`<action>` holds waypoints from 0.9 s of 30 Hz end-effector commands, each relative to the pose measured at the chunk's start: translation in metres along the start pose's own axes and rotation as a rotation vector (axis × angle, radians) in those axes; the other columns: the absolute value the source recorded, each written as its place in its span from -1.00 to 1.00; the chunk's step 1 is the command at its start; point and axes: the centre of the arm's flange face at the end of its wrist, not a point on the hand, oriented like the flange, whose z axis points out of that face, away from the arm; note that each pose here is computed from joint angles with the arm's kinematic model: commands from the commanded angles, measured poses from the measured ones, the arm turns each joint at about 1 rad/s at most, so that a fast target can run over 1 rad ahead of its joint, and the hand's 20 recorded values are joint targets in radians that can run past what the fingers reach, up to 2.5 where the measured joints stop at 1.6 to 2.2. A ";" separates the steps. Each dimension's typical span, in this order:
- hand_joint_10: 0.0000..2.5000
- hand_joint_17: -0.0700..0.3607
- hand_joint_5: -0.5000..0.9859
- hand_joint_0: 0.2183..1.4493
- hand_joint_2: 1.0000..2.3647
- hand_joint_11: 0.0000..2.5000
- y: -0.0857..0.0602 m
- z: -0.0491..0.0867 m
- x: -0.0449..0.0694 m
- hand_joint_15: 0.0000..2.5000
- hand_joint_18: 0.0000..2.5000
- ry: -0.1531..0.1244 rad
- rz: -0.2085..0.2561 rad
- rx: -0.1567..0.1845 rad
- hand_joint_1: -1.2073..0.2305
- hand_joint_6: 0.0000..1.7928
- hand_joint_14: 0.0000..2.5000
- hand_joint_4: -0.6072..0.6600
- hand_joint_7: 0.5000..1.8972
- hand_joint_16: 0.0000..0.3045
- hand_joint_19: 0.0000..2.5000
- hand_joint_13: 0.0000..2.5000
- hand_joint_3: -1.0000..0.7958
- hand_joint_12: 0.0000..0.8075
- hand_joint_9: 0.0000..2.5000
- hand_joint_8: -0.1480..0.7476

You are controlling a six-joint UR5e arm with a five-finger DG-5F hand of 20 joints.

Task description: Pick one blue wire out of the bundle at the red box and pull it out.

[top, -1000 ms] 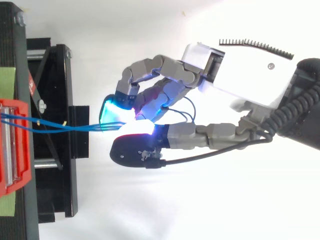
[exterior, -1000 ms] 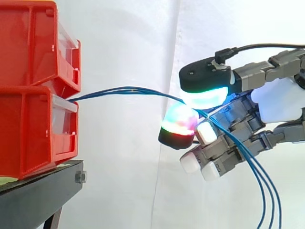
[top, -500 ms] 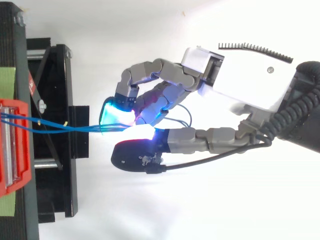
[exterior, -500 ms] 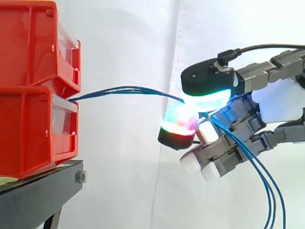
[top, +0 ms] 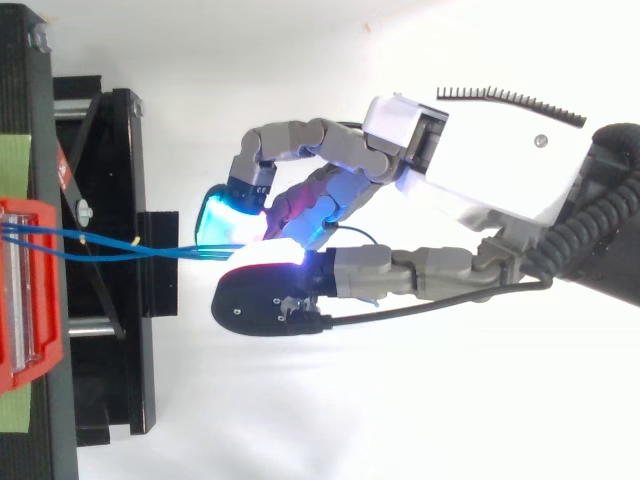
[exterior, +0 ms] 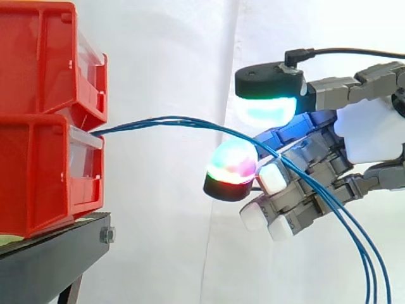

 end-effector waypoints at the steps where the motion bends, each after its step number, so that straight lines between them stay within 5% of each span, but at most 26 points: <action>1: -0.99 0.05 -0.40 -0.50 -0.99 -0.69 0.001 0.000 0.000 -0.69 -0.62 0.002 0.001 -0.001 0.01 -0.44 -0.99 0.60 -0.36 -0.55 -0.55 -0.43 -0.28 -0.03 -0.12 -0.11; 7: -0.99 0.03 -0.41 -0.51 -0.99 -0.66 0.000 0.000 0.000 -0.67 -0.64 0.003 0.008 0.001 0.00 -0.44 -0.99 0.51 -0.28 -0.55 -0.55 -0.44 -0.28 -0.04 -0.14 -0.11; 16: -0.98 0.06 -0.41 -0.49 -0.99 -0.63 -0.003 -0.005 0.005 -0.67 -0.62 0.073 -0.022 0.033 -0.10 -0.44 -0.99 0.49 -0.19 -0.54 -0.55 -0.44 -0.23 0.00 -0.15 -0.06; 27: -0.98 0.05 -0.42 -0.49 -0.99 -0.62 -0.006 -0.005 0.001 -0.67 -0.63 0.092 -0.028 0.046 -0.14 -0.44 -0.99 0.48 -0.18 -0.54 -0.55 -0.44 -0.23 -0.01 -0.17 -0.08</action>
